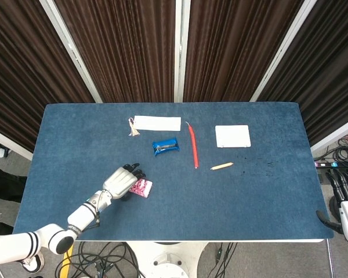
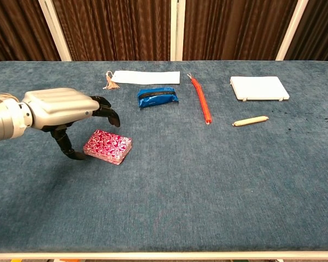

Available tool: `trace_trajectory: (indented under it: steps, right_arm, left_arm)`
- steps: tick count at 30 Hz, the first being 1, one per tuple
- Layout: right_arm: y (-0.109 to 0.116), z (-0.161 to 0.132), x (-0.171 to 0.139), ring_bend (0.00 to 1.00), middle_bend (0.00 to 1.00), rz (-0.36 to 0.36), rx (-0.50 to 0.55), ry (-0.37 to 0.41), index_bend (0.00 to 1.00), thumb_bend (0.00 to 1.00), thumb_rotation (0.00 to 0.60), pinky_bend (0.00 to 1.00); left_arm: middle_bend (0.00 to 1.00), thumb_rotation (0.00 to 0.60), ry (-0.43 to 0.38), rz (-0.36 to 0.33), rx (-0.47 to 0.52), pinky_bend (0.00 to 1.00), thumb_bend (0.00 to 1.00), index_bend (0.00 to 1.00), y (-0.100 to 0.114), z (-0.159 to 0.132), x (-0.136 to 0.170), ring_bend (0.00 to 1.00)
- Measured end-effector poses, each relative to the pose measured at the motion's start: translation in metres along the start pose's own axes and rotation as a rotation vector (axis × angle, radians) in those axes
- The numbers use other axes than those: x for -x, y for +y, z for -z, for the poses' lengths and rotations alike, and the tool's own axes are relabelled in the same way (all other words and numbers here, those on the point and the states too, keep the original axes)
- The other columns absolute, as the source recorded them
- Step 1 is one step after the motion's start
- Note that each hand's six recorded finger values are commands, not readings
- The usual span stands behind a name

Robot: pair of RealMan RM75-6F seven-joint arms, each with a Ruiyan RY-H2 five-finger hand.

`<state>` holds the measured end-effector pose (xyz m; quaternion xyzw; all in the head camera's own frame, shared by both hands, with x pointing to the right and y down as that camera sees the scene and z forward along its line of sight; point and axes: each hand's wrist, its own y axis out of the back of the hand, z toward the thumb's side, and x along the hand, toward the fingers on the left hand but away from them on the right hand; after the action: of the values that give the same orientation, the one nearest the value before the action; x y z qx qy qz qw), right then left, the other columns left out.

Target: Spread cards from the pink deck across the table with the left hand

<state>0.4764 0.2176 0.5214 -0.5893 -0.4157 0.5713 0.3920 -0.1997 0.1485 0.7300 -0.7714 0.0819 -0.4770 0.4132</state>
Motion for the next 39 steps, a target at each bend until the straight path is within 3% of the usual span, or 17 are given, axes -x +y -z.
trace_trajectory:
  steps: [18,39]
  right_arm:
    - [0.001,0.006,0.0,0.0,0.0,0.005,0.004,-0.015,0.0,0.1,0.6,0.0]
    - [-0.002,0.009,0.0,0.0,0.0,-0.007,0.001,-0.027,0.0,0.1,0.6,0.0]
  left_arm:
    - [0.25,0.6,0.009,0.017,-0.017,0.22,0.22,0.27,-0.012,-0.003,-0.017,0.06]
    - [0.28,0.6,0.018,0.011,0.001,0.22,0.24,0.29,-0.012,-0.001,-0.018,0.06]
